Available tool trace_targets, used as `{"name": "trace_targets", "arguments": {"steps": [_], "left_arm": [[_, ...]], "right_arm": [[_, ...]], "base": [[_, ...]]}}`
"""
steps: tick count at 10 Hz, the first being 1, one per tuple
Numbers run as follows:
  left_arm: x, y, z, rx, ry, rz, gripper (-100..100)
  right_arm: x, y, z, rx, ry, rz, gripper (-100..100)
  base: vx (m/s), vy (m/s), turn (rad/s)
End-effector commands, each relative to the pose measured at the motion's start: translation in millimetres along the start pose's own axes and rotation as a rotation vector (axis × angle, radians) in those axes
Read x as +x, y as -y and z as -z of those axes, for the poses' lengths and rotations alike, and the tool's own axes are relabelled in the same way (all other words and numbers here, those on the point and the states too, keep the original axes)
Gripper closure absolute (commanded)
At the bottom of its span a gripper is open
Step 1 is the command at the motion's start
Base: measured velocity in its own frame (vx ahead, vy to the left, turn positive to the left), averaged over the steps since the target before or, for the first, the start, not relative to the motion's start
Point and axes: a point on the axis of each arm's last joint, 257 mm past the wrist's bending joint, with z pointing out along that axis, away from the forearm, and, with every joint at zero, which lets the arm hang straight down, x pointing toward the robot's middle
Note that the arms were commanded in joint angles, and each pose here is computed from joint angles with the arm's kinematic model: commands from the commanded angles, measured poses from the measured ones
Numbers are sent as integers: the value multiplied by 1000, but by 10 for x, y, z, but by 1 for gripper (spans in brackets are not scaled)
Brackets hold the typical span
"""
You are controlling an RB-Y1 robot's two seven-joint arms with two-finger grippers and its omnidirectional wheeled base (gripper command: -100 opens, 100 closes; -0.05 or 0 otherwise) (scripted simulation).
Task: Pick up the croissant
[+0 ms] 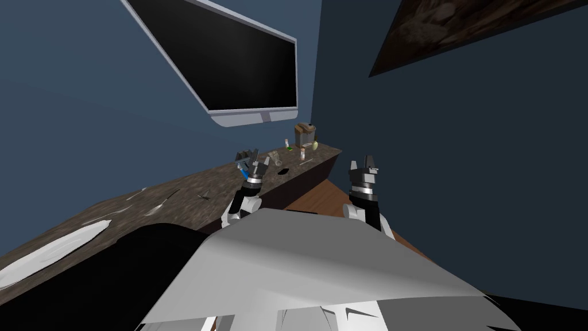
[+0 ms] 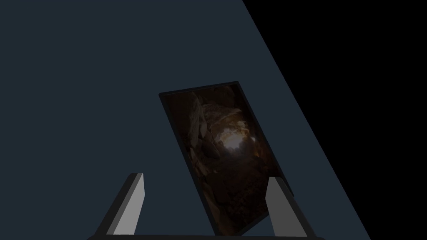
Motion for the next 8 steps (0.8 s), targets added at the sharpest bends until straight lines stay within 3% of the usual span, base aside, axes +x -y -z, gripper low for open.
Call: {"name": "trace_targets", "arguments": {"steps": [1,8], "left_arm": [[32,-76,-12,-32,-22,14,-100],[107,-636,-30,-265,-126,130,-100]], "right_arm": [[0,0,0,0,0,0,0],[0,0,0,0,0,0,0]], "base": [[16,-57,-5],[21,-64,-13]]}}
